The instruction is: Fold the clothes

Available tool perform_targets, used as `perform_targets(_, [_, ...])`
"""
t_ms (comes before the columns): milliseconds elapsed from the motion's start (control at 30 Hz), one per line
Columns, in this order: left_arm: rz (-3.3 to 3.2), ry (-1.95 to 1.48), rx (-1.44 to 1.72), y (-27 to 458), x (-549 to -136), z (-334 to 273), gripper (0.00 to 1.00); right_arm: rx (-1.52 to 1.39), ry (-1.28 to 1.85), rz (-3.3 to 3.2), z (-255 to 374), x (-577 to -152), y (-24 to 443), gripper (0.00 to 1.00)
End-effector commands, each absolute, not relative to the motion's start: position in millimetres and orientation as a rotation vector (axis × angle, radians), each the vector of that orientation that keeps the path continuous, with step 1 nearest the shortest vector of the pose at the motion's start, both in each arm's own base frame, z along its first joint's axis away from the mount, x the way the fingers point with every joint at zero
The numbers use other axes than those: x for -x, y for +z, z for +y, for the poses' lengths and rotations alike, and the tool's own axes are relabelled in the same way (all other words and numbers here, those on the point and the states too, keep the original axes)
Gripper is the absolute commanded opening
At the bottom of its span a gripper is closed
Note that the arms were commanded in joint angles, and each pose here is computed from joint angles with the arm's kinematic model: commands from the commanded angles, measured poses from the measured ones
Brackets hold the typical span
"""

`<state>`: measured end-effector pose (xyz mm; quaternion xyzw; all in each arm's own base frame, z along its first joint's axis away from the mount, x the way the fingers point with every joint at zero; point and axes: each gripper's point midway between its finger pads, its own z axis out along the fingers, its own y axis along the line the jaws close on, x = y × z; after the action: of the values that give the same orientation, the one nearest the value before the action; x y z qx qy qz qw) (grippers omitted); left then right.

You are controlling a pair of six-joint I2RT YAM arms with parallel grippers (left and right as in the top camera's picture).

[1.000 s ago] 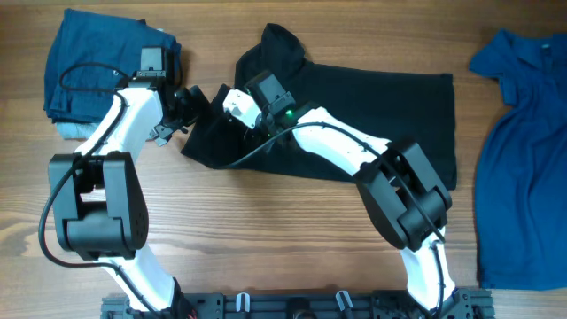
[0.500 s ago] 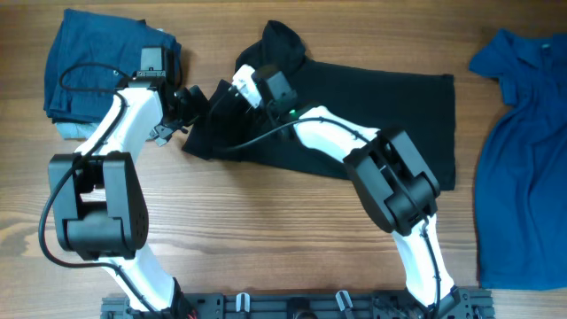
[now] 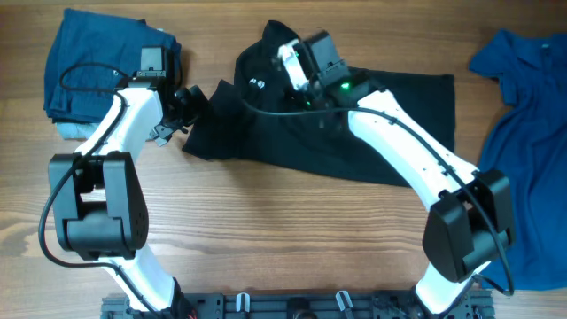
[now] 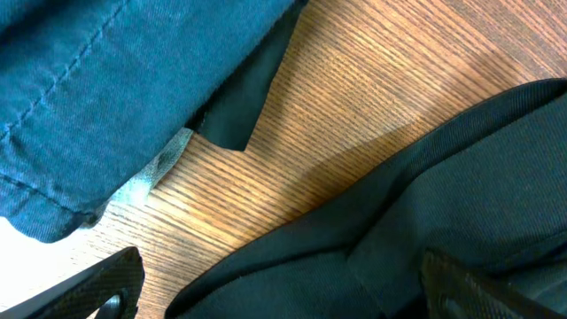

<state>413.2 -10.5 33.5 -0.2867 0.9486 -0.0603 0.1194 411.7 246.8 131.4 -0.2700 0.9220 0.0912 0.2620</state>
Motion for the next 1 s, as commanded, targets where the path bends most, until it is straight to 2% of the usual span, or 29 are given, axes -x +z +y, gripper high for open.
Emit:
perform_targets(0, [2.784,-0.183,0.837,30,-411,-11,1.00,0.780,0.200,2.628,227,-394,85,0.19])
perform_targets(100, [2.784,-0.183,0.837,30,-411,-11,1.00,0.936,0.154,2.697,218,-378,38,0.24])
perform_targets(133, [2.784,-0.183,0.837,30,-411,-11,1.00,0.993,0.158,2.720,217,-372,27,0.22])
perform_targets(233, [2.784,-0.183,0.837,30,-411,-11,1.00,1.045,0.201,2.796,213,-351,20,0.08])
perform_targets(400, [2.784,-0.183,0.837,30,-411,-11,1.00,1.012,0.196,2.865,207,-339,10,0.09])
perform_targets(800, [2.784,-0.183,0.837,30,-411,-11,1.00,0.770,0.036,2.901,183,-358,8,0.06])
perform_targets(967, [2.784,-0.183,0.837,30,-411,-11,1.00,0.508,0.012,2.884,166,-385,14,0.04])
